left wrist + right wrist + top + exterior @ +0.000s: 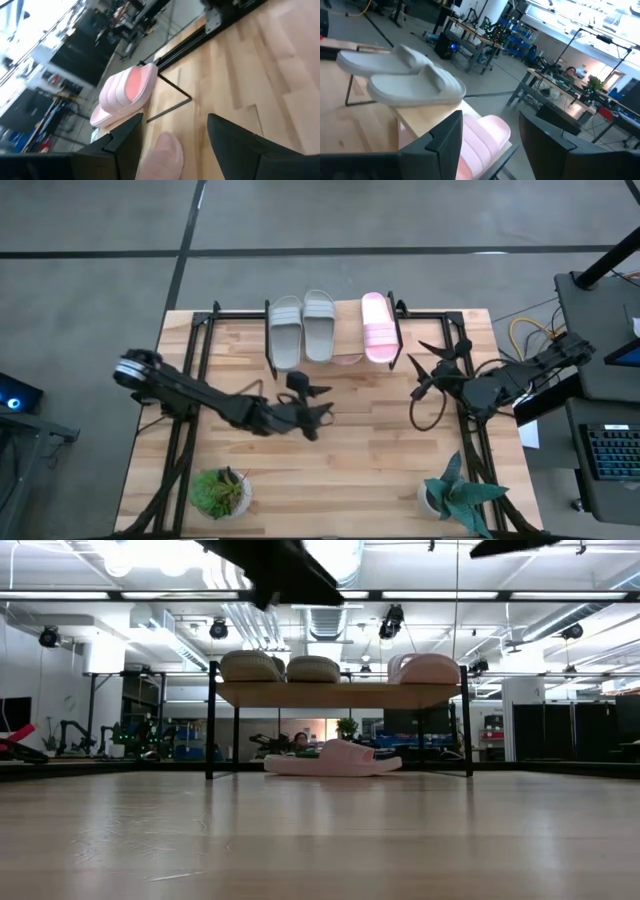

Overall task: Pick and place slides into the shelf
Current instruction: Put the pink slipper on the shelf

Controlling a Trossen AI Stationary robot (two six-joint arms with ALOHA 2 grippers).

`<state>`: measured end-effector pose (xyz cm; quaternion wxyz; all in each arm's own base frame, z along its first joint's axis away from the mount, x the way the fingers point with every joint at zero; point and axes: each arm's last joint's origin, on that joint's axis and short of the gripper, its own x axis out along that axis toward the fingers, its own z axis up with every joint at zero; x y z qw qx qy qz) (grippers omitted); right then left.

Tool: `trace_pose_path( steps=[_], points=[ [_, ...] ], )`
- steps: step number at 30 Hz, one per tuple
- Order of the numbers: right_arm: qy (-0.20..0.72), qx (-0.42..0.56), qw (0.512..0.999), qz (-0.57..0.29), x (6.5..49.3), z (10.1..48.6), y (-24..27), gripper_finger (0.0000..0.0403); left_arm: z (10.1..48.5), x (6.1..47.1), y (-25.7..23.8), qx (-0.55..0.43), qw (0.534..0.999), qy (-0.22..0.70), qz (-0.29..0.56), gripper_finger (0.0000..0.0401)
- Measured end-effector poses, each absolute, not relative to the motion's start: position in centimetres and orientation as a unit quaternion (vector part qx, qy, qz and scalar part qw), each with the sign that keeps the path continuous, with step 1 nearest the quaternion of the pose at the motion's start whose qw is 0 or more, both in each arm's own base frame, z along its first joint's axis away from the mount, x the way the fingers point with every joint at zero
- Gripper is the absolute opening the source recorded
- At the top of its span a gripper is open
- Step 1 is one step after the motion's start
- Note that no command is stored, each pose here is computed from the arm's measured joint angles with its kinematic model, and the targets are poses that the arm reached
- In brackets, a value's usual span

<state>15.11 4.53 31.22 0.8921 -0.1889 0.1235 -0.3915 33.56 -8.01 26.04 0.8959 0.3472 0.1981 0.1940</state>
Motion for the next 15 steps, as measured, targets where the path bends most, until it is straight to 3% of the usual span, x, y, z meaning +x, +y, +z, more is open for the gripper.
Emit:
trace_pose_path(
  steps=[15],
  points=[
    [0.139, -0.169, 0.892, -0.395, 14.1, 24.7, 4.0, 0.0183, 18.0, 43.7, -10.3, 0.365, 0.799, 0.268, 0.396, 0.0203]
  ],
)
